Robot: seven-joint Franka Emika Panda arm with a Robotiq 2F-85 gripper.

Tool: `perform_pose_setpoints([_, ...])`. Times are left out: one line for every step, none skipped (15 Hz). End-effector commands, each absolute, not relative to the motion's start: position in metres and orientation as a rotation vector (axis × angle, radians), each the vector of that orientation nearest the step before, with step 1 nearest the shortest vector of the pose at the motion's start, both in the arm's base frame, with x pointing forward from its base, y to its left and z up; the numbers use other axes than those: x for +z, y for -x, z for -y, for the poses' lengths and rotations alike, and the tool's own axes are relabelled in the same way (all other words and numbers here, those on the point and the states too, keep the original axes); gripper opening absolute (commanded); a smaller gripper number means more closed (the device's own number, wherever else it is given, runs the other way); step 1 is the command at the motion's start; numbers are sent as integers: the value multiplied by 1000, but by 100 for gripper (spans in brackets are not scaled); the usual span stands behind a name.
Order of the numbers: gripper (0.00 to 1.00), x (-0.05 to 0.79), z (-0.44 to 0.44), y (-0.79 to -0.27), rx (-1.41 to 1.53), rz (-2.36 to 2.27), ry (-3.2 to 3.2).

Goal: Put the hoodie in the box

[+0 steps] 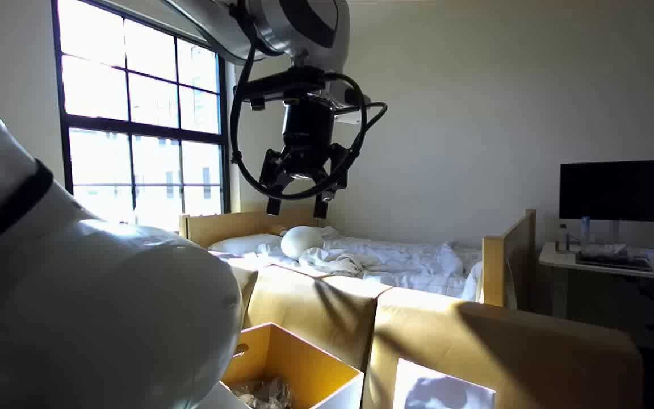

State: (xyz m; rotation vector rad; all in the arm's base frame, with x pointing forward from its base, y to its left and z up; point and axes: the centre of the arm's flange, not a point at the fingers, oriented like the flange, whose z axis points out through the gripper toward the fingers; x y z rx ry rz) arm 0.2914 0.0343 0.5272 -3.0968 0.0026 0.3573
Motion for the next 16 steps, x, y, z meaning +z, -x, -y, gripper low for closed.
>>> perform_pose_setpoints([100, 527, -34, -291, 357, -3, 3097])
perform_pose_setpoints([100, 527, -34, -291, 357, -3, 3097])
perform_pose_setpoints([100, 527, -34, -291, 357, -3, 3097])
perform_pose_setpoints([100, 527, -34, -291, 357, -3, 3097])
perform_pose_setpoints([100, 527, -34, -291, 357, -3, 3097])
perform_pose_setpoints([100, 527, -34, -291, 357, -3, 3097])
perform_pose_setpoints([100, 512, -40, -300, 319, -86, 3078])
perform_pose_setpoints([100, 487, -42, -312, 357, -110, 3105])
perform_pose_setpoints([100, 471, -40, -320, 339, -150, 3113])
perform_pose_setpoints([100, 442, -34, -329, 346, -148, 3143])
perform_pose_setpoints([100, 421, -30, -334, 338, -151, 3159])
perform_pose_setpoints([100, 396, -26, -335, 310, -162, 3174])
perform_pose_setpoints([100, 370, -21, -337, 325, -171, 3196])
perform_pose_setpoints([100, 343, -14, -334, 257, -205, 3250])
perform_pose_setpoints([100, 317, -7, -334, 205, -230, 3288])
perform_pose_setpoints([100, 295, 0, -332, 102, -257, 3318])
